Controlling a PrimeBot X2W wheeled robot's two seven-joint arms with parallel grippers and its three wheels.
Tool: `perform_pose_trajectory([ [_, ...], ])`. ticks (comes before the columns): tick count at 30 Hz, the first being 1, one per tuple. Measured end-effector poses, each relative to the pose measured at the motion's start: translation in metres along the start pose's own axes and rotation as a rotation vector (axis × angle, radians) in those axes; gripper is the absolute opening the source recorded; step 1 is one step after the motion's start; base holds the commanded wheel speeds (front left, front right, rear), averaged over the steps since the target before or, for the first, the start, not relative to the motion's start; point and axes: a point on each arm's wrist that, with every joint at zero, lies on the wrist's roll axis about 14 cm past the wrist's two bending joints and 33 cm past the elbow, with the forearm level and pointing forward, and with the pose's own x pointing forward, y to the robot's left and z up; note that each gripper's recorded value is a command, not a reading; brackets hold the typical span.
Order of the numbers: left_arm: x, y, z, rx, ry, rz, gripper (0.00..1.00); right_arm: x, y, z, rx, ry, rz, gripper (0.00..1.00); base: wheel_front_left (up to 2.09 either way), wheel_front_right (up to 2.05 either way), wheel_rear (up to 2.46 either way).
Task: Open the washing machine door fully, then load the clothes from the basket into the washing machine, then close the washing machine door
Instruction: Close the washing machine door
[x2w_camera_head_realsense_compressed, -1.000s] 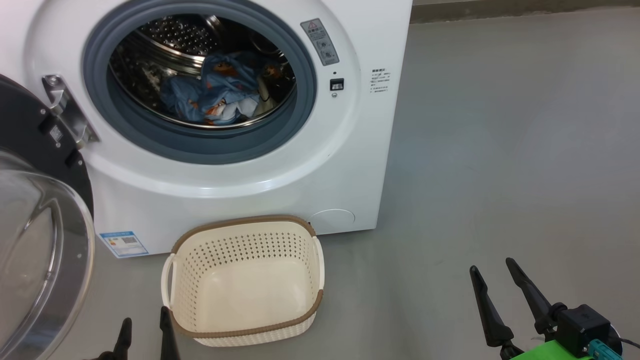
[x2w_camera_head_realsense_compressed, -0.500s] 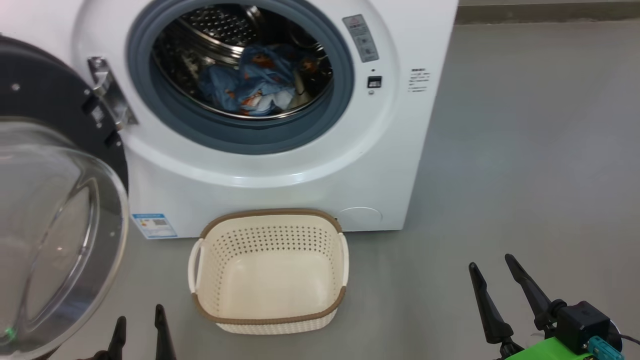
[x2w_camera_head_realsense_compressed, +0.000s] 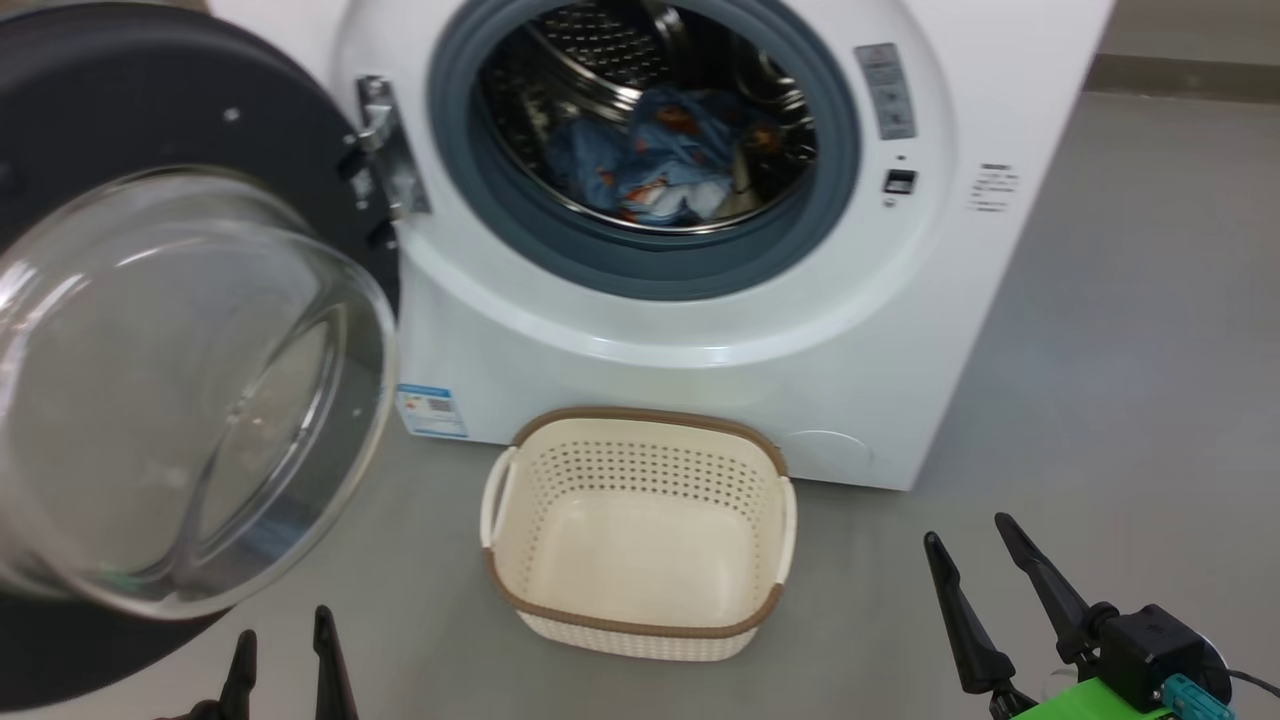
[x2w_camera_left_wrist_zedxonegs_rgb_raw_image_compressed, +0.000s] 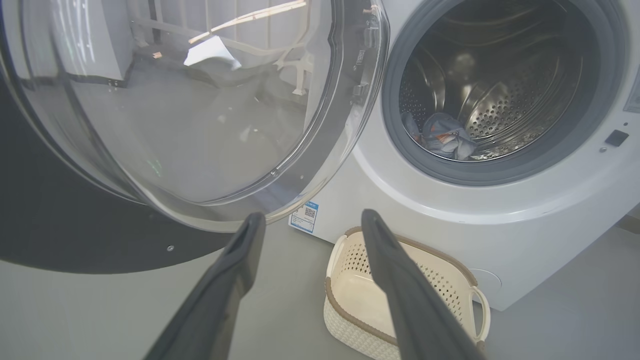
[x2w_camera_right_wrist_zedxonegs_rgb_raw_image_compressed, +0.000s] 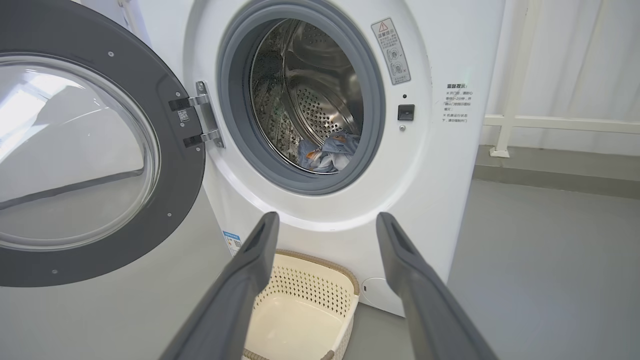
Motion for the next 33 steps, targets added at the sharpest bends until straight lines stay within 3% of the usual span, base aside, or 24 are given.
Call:
perform_pose_trajectory([
  [19, -0.054, 0.074, 0.023, -0.011, -0.081, 0.247, 1.0, 0.04, 0.079, -0.008, 0.022, 0.012, 0.25, 1.0, 0.0, 0.0, 0.0],
  [33, -0.074, 0.098, 0.032, -0.014, -0.117, 0.335, 1.0, 0.048, 0.106, -0.01, 0.032, 0.018, 0.33, 1.0, 0.0, 0.0, 0.0],
])
